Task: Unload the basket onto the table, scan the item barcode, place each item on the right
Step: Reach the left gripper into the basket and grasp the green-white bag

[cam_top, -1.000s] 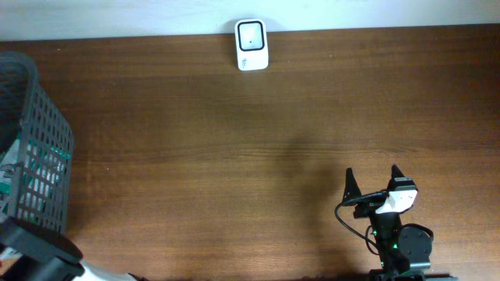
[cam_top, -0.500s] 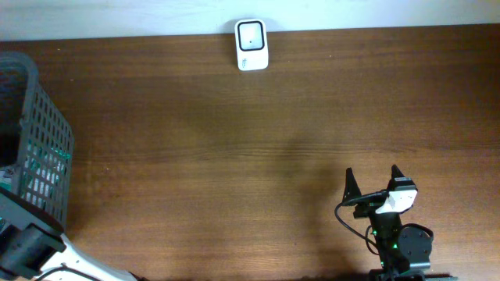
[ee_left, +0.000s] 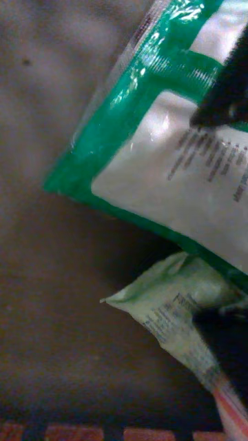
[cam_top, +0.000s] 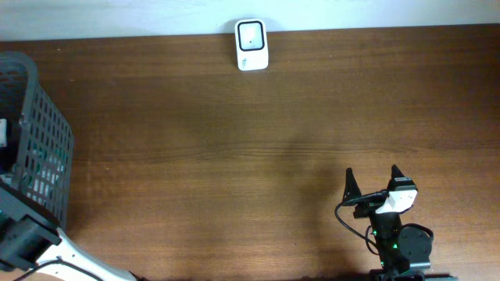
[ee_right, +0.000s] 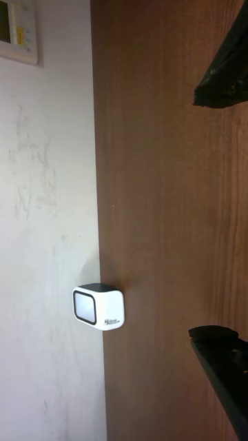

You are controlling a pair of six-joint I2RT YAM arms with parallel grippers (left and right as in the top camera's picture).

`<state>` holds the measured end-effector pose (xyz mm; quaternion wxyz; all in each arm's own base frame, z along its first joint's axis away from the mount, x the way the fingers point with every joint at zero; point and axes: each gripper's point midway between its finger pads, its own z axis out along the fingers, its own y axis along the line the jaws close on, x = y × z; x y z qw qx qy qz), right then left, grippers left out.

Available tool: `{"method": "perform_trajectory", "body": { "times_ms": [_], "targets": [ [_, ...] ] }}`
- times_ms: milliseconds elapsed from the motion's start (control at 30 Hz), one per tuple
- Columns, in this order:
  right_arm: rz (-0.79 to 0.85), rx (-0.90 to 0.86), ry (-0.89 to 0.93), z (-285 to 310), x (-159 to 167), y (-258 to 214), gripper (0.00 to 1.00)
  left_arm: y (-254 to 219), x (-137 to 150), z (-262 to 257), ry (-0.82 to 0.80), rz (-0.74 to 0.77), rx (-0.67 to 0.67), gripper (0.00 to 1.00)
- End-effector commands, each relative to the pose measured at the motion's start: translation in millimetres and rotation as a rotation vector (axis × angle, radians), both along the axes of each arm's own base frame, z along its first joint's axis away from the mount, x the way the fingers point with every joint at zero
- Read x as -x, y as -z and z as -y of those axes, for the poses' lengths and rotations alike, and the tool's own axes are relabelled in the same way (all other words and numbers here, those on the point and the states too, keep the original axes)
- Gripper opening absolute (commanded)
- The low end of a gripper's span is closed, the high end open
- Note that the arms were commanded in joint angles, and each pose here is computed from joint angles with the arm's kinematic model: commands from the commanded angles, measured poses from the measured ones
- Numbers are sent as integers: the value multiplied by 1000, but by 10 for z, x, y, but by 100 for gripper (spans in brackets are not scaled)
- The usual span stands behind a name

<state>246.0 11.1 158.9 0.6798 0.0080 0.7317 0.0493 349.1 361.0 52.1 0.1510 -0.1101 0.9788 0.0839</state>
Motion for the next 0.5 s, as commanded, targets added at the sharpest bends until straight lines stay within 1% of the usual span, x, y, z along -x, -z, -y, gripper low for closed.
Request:
{"method": "perform_trajectory", "body": {
  "times_ms": [0, 33, 67, 100, 133, 167, 200, 367, 467],
  "targets": [
    [-3, -6, 0, 0, 2, 20, 98, 125, 53, 18, 4, -24, 24, 59],
    [-3, -6, 0, 0, 2, 20, 98, 124, 51, 20, 4, -22, 25, 55],
    [-3, -6, 0, 0, 2, 20, 98, 124, 48, 23, 5, -21, 27, 49],
    [-3, -6, 0, 0, 2, 20, 98, 124, 47, 24, 6, -20, 27, 41],
    [-3, -6, 0, 0, 2, 20, 98, 124, 43, 27, 6, -18, 29, 30],
    [-3, -6, 0, 0, 2, 20, 98, 124, 44, 28, 6, -18, 29, 13],
    [-3, -6, 0, 0, 2, 20, 98, 121, 44, 27, 6, -18, 29, 1],
    [-3, -6, 0, 0, 2, 20, 98, 34, 25, 9, 6, -10, 20, 0],
    [-3, -6, 0, 0, 2, 20, 98, -228, -44, -29, -3, 25, -11, 0]
  ]
}}
